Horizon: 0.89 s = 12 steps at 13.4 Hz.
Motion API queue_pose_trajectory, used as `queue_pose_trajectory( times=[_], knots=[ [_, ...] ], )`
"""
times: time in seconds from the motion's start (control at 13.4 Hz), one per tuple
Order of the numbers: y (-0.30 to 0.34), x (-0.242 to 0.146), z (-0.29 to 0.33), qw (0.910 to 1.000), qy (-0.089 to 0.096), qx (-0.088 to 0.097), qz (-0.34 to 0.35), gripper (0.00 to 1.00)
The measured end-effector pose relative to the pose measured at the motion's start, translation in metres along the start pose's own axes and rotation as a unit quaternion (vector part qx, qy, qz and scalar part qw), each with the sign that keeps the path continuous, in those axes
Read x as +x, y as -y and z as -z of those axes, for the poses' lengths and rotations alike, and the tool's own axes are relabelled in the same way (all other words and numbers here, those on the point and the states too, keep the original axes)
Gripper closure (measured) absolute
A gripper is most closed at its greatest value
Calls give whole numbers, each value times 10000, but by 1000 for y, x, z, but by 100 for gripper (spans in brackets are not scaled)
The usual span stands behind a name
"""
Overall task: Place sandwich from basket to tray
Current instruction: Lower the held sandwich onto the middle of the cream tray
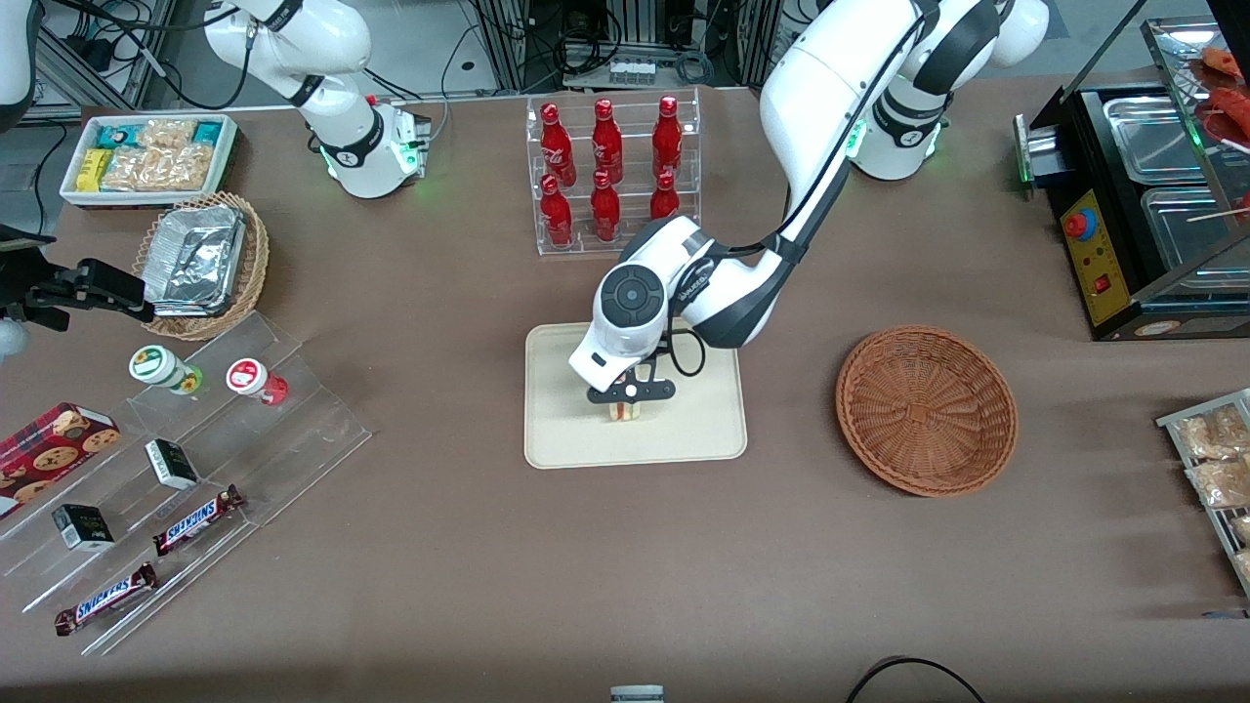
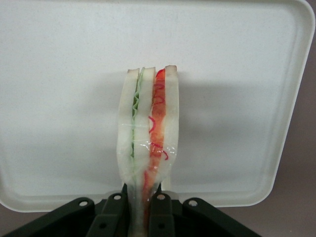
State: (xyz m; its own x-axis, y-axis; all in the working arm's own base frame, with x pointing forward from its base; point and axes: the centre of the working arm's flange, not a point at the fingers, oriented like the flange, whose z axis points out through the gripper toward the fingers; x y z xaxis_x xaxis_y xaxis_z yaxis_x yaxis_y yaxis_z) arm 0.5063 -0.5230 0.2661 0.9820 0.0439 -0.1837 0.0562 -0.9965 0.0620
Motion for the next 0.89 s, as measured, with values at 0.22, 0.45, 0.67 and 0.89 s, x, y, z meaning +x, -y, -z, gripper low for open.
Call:
queue_pose_trajectory(
  times=[0.22, 0.45, 0.67, 0.89],
  knots=[
    [1, 1, -6, 10000, 29, 25, -12, 85],
    [2, 2, -13, 10000, 59, 58, 25, 85],
    [3, 3, -15, 10000, 8, 91, 9, 85],
    [4, 4, -20, 9999, -19, 163, -13, 85]
  ],
)
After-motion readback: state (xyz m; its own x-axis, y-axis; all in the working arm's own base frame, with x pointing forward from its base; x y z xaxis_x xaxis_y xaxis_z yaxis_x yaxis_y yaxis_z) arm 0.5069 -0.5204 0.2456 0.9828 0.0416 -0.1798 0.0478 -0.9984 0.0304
